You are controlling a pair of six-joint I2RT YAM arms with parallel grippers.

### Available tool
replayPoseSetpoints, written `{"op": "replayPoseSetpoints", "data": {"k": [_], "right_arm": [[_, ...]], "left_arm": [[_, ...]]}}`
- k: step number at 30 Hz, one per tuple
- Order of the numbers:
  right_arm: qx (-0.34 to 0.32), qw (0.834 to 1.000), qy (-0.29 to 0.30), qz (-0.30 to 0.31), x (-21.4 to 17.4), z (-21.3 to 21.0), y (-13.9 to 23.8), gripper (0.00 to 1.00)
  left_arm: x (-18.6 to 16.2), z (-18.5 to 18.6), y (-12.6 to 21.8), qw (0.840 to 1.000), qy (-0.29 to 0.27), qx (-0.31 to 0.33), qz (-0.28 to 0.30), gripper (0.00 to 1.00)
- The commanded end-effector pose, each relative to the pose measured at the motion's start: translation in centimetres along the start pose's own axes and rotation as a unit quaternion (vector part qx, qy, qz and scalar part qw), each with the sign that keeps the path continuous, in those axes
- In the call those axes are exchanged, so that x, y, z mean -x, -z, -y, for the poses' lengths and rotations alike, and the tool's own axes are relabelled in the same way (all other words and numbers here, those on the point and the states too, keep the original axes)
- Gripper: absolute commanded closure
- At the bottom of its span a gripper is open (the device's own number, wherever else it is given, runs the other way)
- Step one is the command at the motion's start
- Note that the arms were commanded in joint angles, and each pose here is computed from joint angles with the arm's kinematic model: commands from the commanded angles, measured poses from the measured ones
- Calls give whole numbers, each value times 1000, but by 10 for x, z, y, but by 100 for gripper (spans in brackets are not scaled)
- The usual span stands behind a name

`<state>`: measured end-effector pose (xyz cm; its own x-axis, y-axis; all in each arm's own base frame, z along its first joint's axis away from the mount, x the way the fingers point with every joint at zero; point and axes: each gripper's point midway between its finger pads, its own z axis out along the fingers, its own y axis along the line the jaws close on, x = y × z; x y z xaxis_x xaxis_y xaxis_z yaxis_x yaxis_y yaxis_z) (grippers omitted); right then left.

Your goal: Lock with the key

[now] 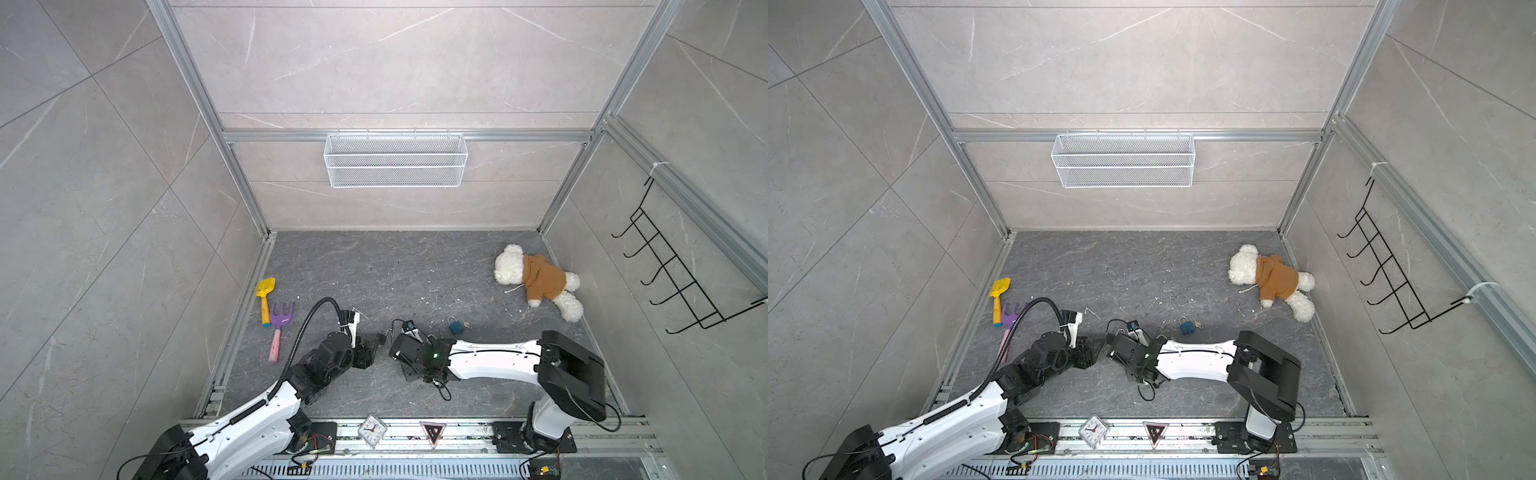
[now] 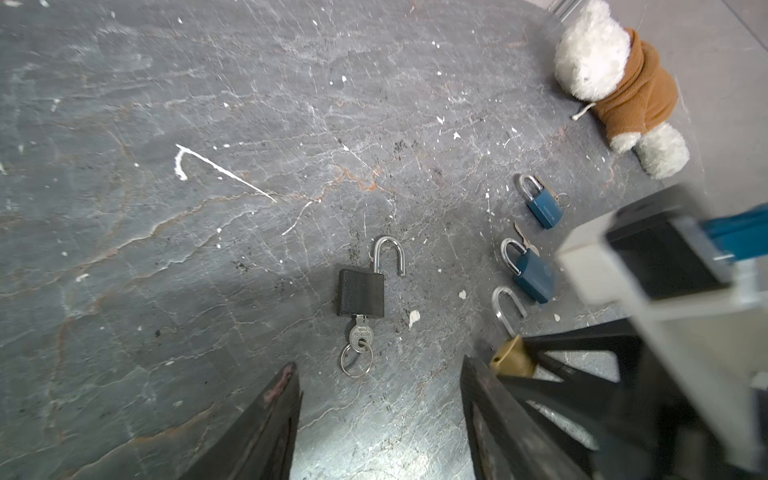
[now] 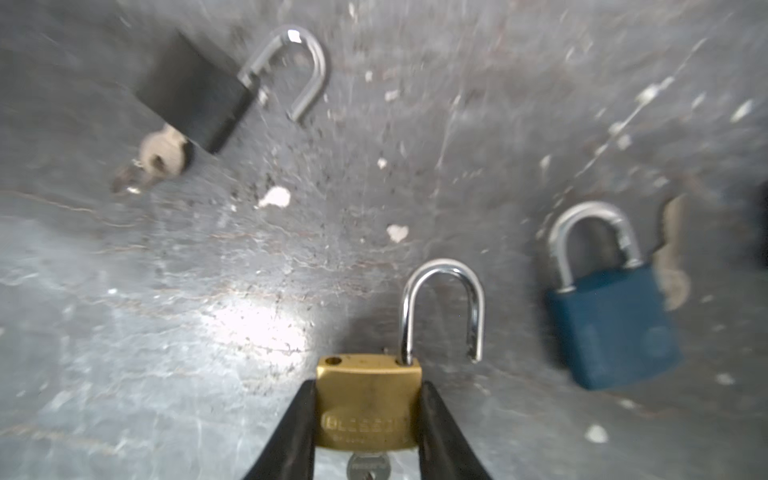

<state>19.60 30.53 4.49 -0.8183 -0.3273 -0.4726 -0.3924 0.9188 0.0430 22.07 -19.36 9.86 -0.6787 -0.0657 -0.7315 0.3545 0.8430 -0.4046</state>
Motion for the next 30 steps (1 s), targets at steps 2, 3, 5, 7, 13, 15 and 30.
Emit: {"op": "replayPoseSetpoints", "data": {"k": [2,3,5,7,13,15,30], "right_arm": [[63,993,75,61,24,-16,24,76],[73,992,84,67,25,-18,28,76],[90,987,102,80,29,-22,36,77],[106,983,117,93,32,-25,44,77],[114,976,139,120,39,-23,64,79],[118,975,142,125,41,-24,68,79],[135,968,163,133,52,-34,84,80]], "left_arm": [[24,38,-3,997,-12,-75,10,36],[26,46,-4,996,-13,-93,5,36],[29,59,-7,992,-13,-124,-1,36],[30,68,-9,989,-10,-148,-7,35],[37,79,-7,977,17,-212,-9,31],[38,86,-4,970,20,-241,-15,31],[31,109,-22,951,36,-297,-82,44]]}}
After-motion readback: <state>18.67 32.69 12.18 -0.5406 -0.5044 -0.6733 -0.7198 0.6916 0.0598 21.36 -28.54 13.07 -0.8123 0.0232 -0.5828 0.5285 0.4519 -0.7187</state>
